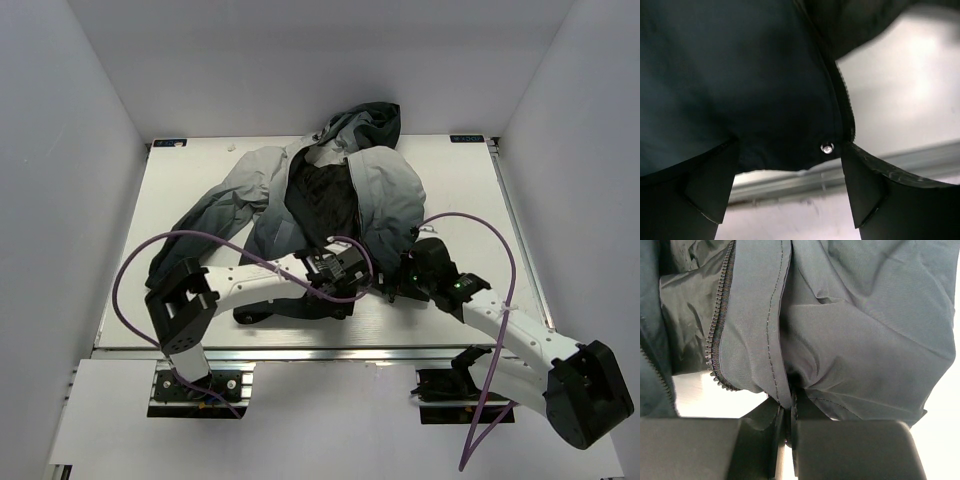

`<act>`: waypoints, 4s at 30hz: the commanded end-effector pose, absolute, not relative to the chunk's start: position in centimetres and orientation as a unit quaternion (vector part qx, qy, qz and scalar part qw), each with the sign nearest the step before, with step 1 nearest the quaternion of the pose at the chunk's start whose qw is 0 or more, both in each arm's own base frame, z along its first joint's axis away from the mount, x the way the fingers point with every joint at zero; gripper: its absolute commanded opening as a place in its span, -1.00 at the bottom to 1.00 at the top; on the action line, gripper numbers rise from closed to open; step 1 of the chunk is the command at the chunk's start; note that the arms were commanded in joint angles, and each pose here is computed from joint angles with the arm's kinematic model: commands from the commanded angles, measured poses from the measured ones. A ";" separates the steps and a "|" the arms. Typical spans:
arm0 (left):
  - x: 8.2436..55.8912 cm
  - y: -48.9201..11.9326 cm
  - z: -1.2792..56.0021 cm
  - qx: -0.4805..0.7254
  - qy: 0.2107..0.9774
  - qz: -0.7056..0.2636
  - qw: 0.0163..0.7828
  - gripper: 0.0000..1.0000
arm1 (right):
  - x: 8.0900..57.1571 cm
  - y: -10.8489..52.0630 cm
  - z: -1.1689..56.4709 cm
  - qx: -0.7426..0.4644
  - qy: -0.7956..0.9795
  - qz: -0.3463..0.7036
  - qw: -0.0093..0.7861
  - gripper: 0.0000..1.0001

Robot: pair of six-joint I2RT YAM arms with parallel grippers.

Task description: Zip up the jacket

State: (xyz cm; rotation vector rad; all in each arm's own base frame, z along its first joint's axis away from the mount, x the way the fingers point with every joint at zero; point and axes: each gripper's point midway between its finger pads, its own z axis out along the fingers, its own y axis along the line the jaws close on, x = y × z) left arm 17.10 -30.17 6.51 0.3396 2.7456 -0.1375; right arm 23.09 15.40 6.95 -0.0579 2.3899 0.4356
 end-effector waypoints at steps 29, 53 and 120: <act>19.3 -32.4 4.4 0.166 0.964 -0.077 0.194 0.68 | 22.6 14.2 6.0 0.000 0.927 0.149 0.344 -1.00; 19.1 -29.9 2.1 0.175 0.966 -0.058 0.184 0.78 | 22.8 13.9 5.9 0.005 0.931 0.137 0.339 -1.00; 13.3 -26.4 8.5 0.139 0.966 -0.165 0.141 -1.00 | 28.7 21.4 16.3 -0.097 0.867 0.249 0.420 -1.00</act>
